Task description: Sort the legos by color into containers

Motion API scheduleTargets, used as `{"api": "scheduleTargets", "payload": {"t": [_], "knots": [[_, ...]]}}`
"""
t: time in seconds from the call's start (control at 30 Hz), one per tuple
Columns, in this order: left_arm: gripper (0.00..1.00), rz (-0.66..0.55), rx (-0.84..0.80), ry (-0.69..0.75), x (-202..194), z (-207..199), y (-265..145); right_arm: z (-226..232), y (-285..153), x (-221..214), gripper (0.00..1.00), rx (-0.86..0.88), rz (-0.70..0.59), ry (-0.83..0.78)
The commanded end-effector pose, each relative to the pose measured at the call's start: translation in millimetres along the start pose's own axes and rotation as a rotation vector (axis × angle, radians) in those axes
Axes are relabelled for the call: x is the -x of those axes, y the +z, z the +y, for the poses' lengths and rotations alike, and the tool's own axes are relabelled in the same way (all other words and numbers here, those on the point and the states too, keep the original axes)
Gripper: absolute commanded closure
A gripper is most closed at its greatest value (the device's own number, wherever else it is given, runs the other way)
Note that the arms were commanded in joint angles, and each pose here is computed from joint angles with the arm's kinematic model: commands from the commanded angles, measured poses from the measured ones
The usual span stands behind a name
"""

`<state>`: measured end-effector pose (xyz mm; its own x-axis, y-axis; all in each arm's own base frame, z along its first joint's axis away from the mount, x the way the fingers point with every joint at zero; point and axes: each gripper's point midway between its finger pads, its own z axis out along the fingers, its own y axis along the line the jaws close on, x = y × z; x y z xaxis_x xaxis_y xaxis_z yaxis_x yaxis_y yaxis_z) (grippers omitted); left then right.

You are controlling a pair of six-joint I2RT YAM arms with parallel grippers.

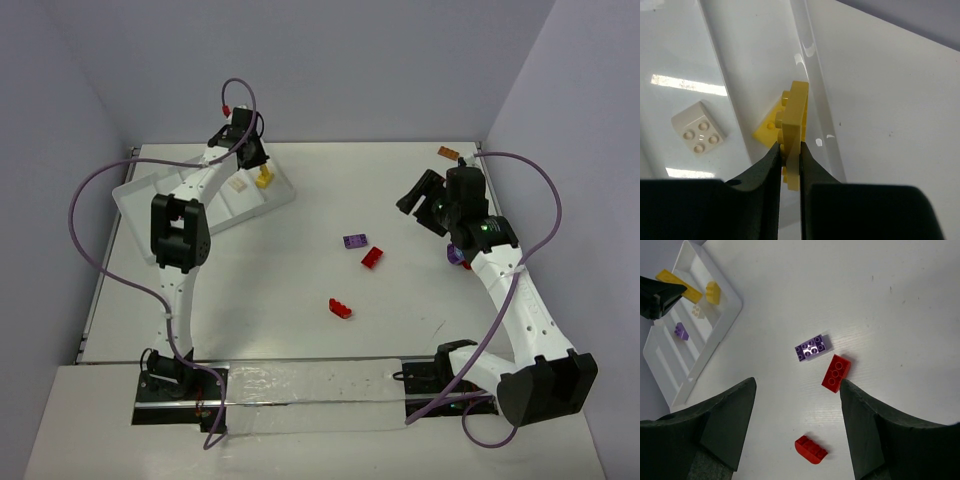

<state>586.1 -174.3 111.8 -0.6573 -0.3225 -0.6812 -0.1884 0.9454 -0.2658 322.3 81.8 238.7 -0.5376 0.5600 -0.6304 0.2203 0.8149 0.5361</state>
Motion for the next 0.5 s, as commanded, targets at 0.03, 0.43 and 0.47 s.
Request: {"api": "scheduleTargets", "payload": {"t": [0.03,0.43,0.47], "knots": [[1.00,0.007,-0.003,0.021,0.1,-0.3,11.3,5.6,-13.1,15.1,0.25,0.013,-0.056,-0.022],[0.36,0.027,-0.040,0.027,-1.8,-0.2,13.7,5.7,-13.2,14.7,0.24,0.011,-0.055,-0.009],[0.32,0.028,-0.043,0.029,-1.1,-0.2,13.4,5.9,-13.5,14.7,0.24,0.012,-0.054,-0.008]]}}
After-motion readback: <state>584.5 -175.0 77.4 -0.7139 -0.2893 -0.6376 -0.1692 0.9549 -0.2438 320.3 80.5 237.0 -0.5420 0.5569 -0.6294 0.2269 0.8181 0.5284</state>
